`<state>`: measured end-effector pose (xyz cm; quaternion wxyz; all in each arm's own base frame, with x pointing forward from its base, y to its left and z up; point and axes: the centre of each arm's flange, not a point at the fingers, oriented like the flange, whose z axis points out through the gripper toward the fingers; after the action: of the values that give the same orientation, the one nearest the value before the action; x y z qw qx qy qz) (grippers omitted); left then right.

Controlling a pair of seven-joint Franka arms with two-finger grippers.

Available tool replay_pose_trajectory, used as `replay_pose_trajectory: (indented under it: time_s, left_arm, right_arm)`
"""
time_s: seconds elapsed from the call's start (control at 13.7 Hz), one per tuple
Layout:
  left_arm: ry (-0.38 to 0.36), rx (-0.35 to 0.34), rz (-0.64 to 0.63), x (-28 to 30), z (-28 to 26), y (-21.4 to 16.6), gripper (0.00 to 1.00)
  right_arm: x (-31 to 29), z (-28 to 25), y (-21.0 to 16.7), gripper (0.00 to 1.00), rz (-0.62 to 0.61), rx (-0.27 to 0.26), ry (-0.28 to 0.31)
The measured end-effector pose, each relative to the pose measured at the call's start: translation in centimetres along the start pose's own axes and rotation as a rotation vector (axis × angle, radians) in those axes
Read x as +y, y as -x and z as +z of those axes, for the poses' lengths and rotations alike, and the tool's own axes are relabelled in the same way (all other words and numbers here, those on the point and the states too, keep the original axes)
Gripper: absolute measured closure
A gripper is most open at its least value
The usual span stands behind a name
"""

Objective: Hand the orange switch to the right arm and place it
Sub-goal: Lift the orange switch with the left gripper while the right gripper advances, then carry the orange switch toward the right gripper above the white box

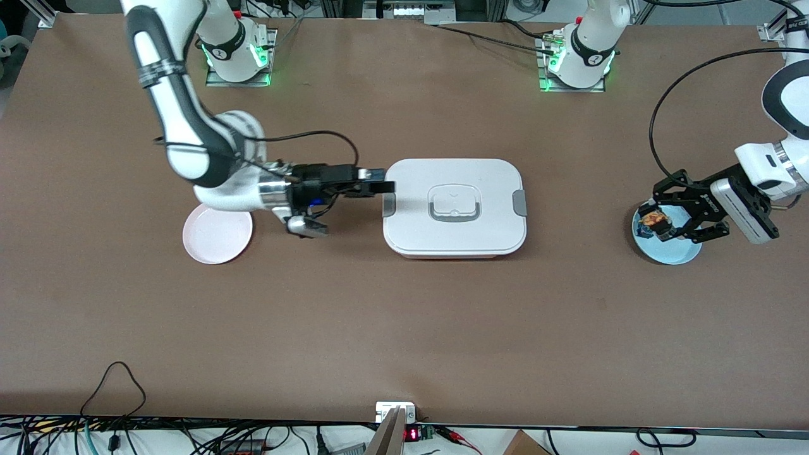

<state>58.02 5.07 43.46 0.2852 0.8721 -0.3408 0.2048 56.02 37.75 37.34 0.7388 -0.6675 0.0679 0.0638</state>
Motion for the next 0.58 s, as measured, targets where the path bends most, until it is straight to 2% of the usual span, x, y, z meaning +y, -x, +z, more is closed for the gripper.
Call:
replay_pose_trajectory:
  time_s: [0.29, 0.58]
  left_arm:
    - [0.167, 0.155, 0.172, 1.9, 1.0, -1.0, 0.28]
    - [0.360, 0.265, 0.293, 4.2, 3.3, -1.7, 0.28]
  right_arm:
    - [0.0, 5.0, 2.3, 0.00, -0.018, 0.044, 0.062]
    - [-0.4, 7.9, 3.9, 0.00, -0.040, 0.087, 0.108]
